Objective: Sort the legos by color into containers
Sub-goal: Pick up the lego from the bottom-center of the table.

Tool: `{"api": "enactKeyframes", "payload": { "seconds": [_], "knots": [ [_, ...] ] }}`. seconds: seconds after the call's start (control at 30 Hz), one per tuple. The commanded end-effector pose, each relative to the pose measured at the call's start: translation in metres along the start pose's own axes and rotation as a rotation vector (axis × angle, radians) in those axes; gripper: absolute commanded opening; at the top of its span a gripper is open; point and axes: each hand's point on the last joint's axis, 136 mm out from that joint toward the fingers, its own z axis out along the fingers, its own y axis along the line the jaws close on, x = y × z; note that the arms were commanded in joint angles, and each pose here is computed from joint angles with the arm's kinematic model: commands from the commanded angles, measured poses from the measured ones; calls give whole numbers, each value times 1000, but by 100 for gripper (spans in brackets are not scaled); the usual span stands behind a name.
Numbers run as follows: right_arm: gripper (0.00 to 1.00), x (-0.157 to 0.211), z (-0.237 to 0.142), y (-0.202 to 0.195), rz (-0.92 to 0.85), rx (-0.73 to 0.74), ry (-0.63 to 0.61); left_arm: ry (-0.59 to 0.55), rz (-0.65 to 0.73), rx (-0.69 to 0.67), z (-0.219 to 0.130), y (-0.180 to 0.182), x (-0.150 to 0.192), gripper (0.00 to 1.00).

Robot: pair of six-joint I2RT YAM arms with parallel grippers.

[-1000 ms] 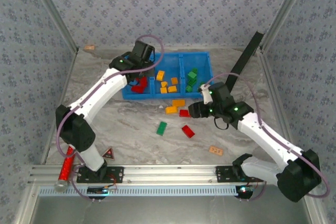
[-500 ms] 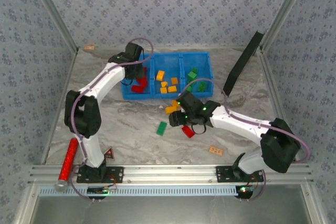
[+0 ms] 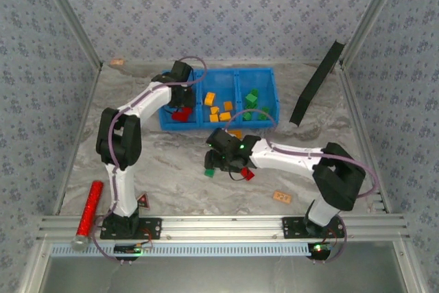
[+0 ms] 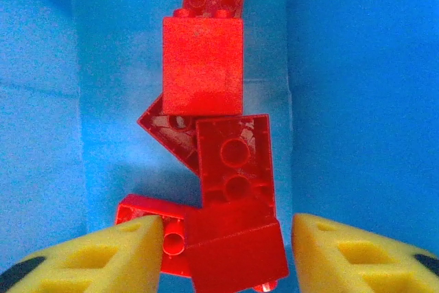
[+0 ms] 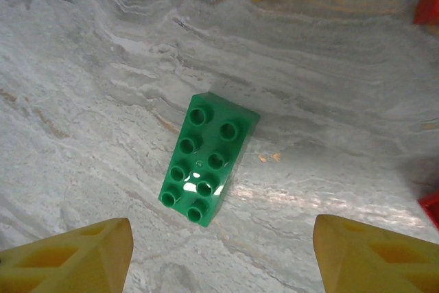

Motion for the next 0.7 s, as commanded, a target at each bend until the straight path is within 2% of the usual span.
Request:
{"api": "enactKeyframes", "payload": {
  "seconds": [0.0, 0.1, 0.27, 0.67],
  "knots": [
    [72, -1, 10, 3, 48, 43, 5, -75, 2, 51, -23, -5, -24, 57],
    [73, 0, 18, 11, 38, 52, 20, -105, 6, 57, -34, -4, -27, 62],
    [73, -1, 30, 20, 22, 70, 36, -170, 11, 54, -65, 3, -38, 64],
    [64, 7, 54, -2, -43, 206, 109, -311, 6, 95, -152, 12, -40, 70]
  ]
}}
